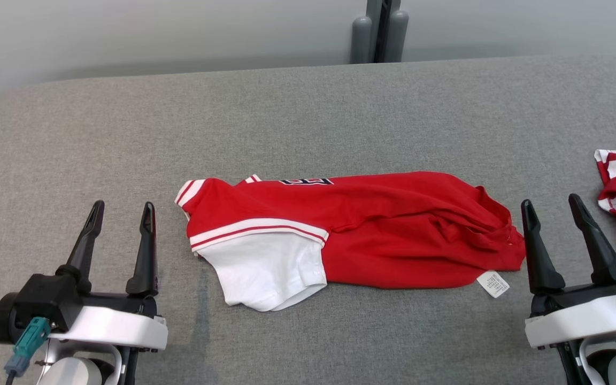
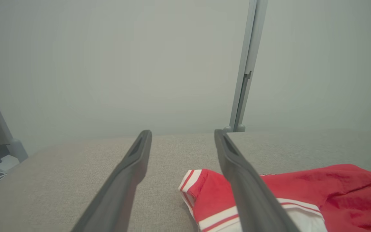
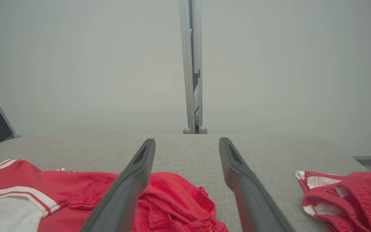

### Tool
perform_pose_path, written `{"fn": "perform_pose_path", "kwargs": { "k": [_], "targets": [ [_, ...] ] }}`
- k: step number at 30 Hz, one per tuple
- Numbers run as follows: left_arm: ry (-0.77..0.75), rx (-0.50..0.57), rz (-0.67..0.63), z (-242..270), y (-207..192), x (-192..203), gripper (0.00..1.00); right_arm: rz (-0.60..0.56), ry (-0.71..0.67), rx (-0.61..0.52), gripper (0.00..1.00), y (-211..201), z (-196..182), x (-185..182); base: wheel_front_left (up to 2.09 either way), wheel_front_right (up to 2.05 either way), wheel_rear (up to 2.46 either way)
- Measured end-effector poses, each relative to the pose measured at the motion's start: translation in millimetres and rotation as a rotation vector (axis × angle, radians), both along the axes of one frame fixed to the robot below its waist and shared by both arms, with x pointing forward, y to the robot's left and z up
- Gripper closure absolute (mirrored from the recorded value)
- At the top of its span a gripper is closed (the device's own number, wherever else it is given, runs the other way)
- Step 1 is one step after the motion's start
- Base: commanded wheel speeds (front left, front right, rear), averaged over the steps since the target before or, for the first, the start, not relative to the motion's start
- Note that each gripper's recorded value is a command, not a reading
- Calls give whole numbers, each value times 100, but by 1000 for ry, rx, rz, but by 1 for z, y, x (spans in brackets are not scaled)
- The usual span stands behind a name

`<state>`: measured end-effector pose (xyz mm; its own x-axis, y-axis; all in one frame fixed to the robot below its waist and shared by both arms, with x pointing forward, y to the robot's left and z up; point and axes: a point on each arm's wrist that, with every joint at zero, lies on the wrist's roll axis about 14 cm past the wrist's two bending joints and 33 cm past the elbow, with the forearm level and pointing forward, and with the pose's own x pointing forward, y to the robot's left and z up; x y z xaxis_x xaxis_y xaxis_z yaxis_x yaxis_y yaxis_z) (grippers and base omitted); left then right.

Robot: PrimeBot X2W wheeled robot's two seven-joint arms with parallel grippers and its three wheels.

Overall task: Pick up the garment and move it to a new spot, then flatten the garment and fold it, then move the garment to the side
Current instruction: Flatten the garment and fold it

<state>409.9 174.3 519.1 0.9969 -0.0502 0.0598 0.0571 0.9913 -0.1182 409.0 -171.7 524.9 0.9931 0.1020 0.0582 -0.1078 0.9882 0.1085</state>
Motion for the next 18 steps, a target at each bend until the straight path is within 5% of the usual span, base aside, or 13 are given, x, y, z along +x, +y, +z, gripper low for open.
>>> {"fn": "perform_pose_path", "kwargs": {
  "k": [13,18],
  "targets": [
    [8,-4,2,0,-1,-5,0,9,8,10,0,5,-1,-1,0,0,0],
    [140,-54,-86,-24,-26,-8,0,12,24,11,0,6,-5,1,0,0,0]
  ]
}}
